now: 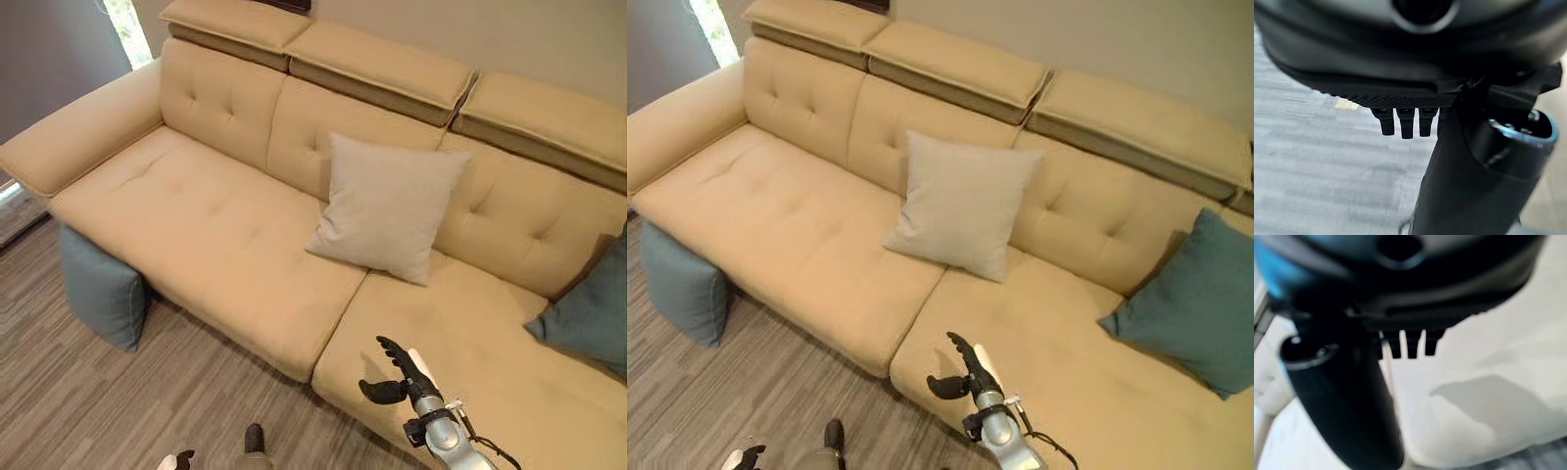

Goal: Pick up all the scattered cushions and arrange them neatly on the sofa.

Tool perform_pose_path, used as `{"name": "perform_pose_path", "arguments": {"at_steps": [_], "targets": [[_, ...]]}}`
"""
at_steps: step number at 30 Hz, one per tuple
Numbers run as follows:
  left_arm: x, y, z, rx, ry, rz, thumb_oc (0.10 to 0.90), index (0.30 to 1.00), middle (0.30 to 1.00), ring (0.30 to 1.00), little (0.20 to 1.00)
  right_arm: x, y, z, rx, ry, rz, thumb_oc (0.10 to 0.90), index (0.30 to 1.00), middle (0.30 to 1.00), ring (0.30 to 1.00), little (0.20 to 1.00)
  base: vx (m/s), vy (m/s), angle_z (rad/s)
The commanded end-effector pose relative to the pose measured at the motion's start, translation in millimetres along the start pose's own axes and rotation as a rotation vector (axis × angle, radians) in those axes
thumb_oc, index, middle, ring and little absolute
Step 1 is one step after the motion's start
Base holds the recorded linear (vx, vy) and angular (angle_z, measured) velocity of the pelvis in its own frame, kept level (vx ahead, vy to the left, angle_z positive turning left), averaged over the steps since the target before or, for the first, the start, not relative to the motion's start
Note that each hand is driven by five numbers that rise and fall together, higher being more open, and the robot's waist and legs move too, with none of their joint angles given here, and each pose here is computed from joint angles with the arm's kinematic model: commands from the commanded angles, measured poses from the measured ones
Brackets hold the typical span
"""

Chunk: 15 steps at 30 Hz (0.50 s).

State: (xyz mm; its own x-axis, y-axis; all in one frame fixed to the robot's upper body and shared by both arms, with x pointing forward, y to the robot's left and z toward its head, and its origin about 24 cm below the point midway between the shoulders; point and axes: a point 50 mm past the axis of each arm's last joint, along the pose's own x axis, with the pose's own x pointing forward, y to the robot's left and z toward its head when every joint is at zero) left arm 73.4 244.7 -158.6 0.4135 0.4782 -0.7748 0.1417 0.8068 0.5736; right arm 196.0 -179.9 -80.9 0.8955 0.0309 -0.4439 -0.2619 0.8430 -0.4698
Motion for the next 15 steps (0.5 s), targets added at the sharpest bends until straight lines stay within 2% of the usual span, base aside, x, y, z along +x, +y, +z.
{"name": "perform_pose_path", "arguments": {"at_steps": [1,7,12,15], "targets": [[11,26,31,-0.176,-0.07,0.119,0.8,0.9,0.9,0.9,0.9,6,-6,44,-0.007,-0.226,-0.017,0.8,0.9,0.9,0.9,0.9,-0.29,-0.29,0.19],[1,-4,51,-0.382,-0.106,0.049,0.8,0.9,0.9,0.9,0.9,-4,-5,22,-0.13,-0.166,0.015,0.8,0.9,0.9,0.9,0.9,-0.27,-0.177,0.37],[-5,-20,38,-0.349,-0.068,-0.002,0.8,0.9,0.9,0.9,0.9,-6,2,24,-0.155,-0.19,0.042,0.8,0.9,0.9,0.9,0.9,-0.13,-0.046,0.4],[-8,-28,33,-0.303,-0.049,-0.034,0.8,0.9,0.9,0.9,0.9,-10,8,19,-0.078,-0.158,0.063,0.8,0.9,0.9,0.9,0.9,-0.12,0.074,1.25]]}}
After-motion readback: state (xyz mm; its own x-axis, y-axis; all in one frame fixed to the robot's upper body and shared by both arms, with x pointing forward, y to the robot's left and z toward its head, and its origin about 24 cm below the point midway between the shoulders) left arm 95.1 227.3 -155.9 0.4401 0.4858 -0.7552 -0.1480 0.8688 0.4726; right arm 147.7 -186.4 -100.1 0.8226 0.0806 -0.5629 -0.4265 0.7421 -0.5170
